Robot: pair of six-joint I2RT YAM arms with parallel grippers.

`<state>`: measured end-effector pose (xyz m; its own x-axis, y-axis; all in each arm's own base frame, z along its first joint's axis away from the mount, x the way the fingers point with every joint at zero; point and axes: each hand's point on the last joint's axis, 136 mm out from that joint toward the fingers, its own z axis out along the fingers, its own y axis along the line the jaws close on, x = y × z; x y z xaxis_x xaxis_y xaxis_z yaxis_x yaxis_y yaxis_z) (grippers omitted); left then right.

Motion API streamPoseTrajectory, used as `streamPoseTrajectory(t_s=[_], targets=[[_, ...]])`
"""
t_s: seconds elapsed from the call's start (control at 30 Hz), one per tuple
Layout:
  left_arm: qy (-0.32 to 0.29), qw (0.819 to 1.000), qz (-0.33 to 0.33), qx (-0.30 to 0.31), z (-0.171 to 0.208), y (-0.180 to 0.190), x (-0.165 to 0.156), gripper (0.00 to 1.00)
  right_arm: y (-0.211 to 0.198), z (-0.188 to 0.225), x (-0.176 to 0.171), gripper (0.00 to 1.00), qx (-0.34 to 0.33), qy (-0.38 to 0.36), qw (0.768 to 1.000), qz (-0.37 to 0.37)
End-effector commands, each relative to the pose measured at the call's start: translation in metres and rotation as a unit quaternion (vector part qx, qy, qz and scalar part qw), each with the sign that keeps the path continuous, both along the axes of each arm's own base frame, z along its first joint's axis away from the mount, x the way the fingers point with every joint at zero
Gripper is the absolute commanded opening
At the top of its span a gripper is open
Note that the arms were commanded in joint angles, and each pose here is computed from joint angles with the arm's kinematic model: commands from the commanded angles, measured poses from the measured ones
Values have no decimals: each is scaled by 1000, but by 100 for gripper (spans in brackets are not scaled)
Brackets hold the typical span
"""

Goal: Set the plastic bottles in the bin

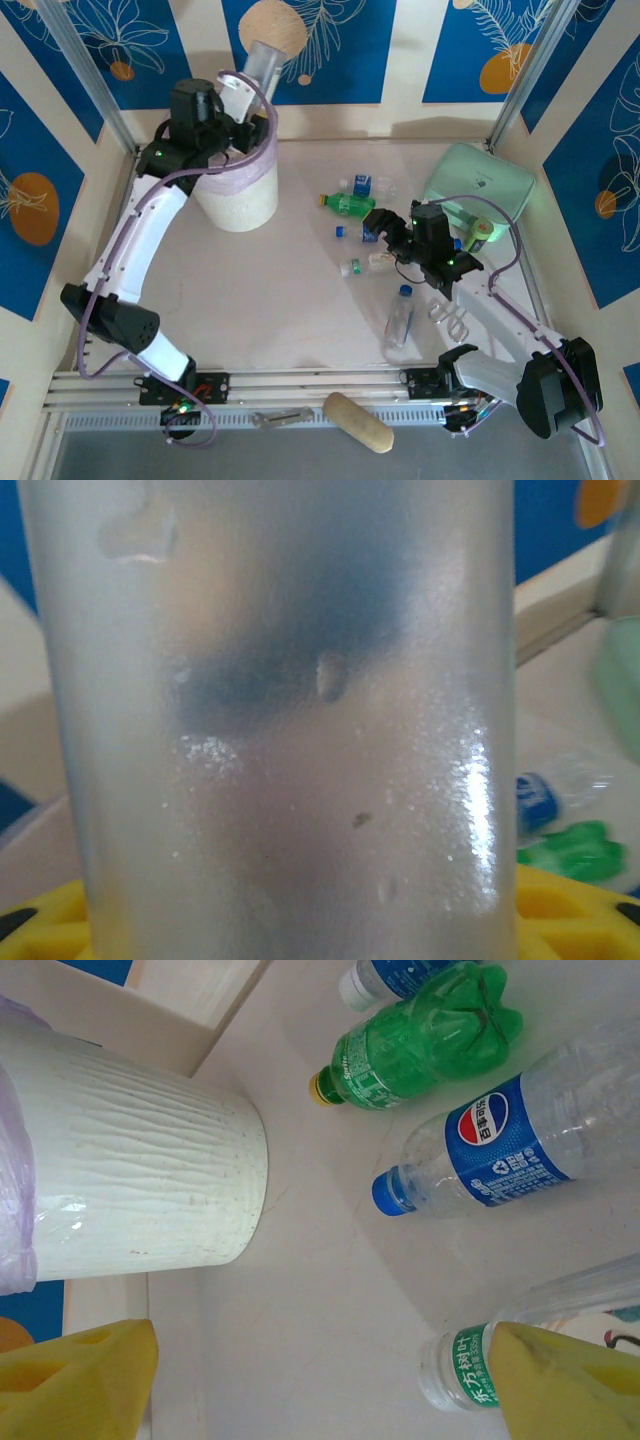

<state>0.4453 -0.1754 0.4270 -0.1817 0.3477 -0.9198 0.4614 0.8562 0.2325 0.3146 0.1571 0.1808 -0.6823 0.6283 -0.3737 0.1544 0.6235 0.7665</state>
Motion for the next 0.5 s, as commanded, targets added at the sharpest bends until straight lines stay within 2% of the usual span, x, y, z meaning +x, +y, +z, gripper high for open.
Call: streamPoseTrajectory(t_s=[0.0,0.17,0.47], targets=[[-15,998,30,48,3,26,14,44,-7,4,-2,87,1,-9,1000,-10],[-10,996,70,56,-10,57,39,44,-14,7,-6,87,-6,-15,1000,-19],[64,992,98,39,-69,82,73,43,-26,18,-16,87,-23,-33,999,-30]])
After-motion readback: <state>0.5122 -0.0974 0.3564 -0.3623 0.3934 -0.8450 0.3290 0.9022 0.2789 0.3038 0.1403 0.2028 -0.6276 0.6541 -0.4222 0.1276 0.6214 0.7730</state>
